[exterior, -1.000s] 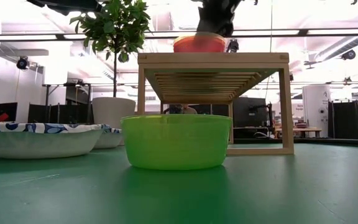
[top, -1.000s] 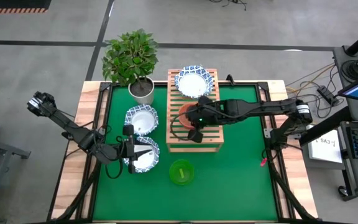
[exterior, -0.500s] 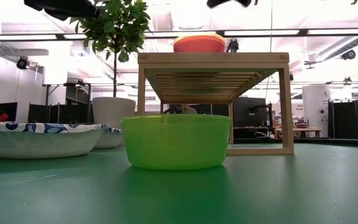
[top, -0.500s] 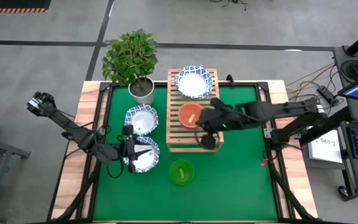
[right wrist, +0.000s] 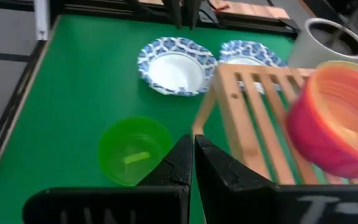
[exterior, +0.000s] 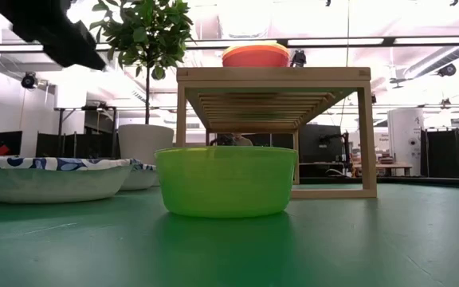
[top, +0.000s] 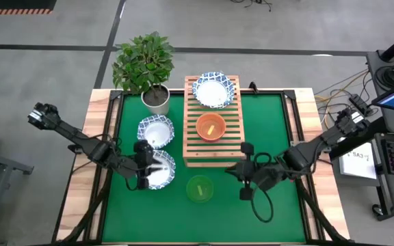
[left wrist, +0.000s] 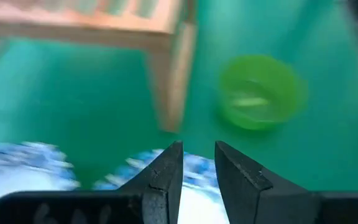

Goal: Place and stack bowls onto a shelf
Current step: Stack the white patterned bowl on top of the other white patterned bowl on the shelf

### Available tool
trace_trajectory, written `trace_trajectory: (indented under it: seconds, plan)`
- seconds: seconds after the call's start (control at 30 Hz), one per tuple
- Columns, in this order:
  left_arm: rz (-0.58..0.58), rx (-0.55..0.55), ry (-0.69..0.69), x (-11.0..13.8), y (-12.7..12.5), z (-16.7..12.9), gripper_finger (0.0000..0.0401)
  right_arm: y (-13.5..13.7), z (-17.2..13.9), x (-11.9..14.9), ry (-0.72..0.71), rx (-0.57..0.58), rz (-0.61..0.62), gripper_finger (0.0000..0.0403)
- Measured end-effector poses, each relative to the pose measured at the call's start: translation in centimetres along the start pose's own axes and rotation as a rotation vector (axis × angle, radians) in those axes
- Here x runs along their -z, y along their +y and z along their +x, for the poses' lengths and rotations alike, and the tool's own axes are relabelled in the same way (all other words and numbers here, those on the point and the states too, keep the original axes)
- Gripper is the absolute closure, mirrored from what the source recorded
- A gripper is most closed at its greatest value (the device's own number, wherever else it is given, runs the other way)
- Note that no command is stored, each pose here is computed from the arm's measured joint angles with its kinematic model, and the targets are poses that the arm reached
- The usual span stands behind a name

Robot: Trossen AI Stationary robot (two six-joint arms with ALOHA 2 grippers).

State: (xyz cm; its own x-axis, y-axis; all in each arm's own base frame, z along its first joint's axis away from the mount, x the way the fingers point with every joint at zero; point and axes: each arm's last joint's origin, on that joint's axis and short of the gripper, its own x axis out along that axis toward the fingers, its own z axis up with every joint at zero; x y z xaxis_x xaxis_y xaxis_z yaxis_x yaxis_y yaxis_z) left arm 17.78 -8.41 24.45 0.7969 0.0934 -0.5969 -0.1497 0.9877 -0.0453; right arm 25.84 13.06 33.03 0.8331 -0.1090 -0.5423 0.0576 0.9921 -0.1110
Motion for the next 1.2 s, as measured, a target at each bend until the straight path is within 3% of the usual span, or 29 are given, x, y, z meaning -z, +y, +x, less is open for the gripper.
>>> trace_trajectory:
  seconds: [0.17,0.33,0.5,0.63,0.93,1.2]
  plan:
    - [-0.241,0.194,0.112,0.0,-0.7,-0.2,0.0321,0.8,0.7,1.4,-0.020,-0.018,-0.069,0.0394]
    - [-0.321,0.254,0.225,0.7,-1.6,0.6,0.0289,0.9,1.6,2.4,-0.043,-0.013,-0.124,0.0394]
    - [-0.276,0.193,0.316,1.6,-2.7,2.8,0.0239,0.9,1.8,3.1,-0.036,-0.010,-0.137,0.0394]
    - [-0.200,0.088,0.459,2.4,-3.7,4.6,0.0224,0.9,1.8,3.1,-0.037,-0.009,-0.147,0.0394]
    - [0.000,-0.043,0.669,1.8,-6.3,7.5,0.0237,0.8,1.9,3.2,-0.031,-0.006,-0.186,0.0394]
    - [-0.006,-0.097,0.750,3.0,-6.9,9.2,0.0277,0.8,2.0,3.7,-0.018,-0.004,-0.208,0.0394]
